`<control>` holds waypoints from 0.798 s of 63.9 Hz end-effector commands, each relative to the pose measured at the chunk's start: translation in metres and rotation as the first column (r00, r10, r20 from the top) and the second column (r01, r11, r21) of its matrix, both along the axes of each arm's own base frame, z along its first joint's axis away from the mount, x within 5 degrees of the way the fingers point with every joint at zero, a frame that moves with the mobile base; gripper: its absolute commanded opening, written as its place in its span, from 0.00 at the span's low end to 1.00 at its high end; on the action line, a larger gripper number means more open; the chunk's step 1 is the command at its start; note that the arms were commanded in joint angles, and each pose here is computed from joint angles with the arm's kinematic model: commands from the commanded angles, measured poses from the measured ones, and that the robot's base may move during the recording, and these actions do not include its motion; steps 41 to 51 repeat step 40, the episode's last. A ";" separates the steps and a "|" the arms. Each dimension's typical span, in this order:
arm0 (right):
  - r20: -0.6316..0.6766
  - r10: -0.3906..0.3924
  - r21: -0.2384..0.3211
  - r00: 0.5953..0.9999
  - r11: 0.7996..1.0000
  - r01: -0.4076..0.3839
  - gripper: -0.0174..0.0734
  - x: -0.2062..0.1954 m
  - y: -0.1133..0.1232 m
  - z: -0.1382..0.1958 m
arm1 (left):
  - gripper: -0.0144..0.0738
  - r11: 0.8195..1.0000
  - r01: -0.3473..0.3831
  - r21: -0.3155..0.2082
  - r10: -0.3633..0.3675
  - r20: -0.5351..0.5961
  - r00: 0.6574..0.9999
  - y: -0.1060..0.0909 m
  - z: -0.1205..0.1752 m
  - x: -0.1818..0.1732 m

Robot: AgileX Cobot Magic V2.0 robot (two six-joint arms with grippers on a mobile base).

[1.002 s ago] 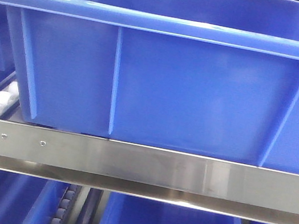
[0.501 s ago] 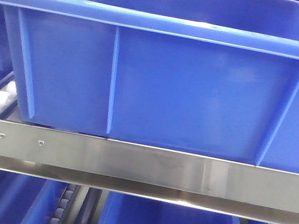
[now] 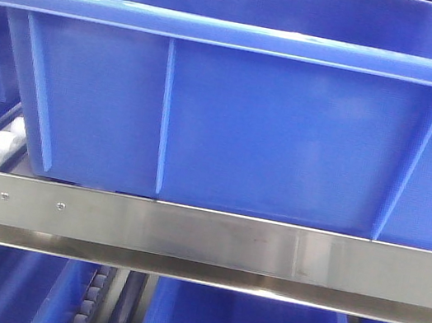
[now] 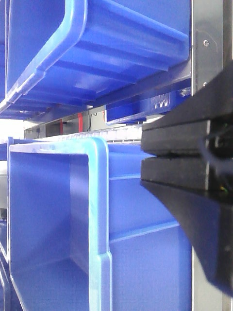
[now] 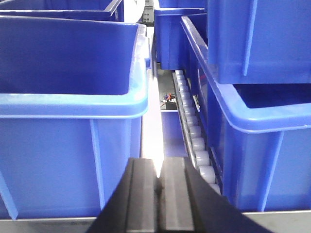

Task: Grab silver tray and place in blue box

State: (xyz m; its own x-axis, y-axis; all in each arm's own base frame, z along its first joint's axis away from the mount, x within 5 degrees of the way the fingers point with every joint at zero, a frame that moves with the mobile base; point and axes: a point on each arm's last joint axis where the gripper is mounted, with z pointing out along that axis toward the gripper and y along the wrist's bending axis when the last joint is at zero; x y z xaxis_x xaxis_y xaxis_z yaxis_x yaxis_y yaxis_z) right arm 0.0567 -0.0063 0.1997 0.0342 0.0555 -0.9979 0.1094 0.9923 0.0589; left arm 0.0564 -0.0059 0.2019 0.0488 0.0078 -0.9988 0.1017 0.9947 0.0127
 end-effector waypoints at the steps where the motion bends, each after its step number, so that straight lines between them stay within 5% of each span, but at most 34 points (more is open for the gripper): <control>1: 0.115 -0.005 -0.019 0.993 1.000 0.008 0.25 -0.002 0.000 0.009 | 0.06 1.000 -0.013 -0.021 0.015 0.101 0.995 0.002 0.009 -0.002; 51: 0.115 -0.005 -0.019 0.993 1.000 0.008 0.25 -0.002 0.000 0.009 | 0.06 1.000 -0.013 -0.021 0.015 0.101 0.995 0.002 0.009 -0.002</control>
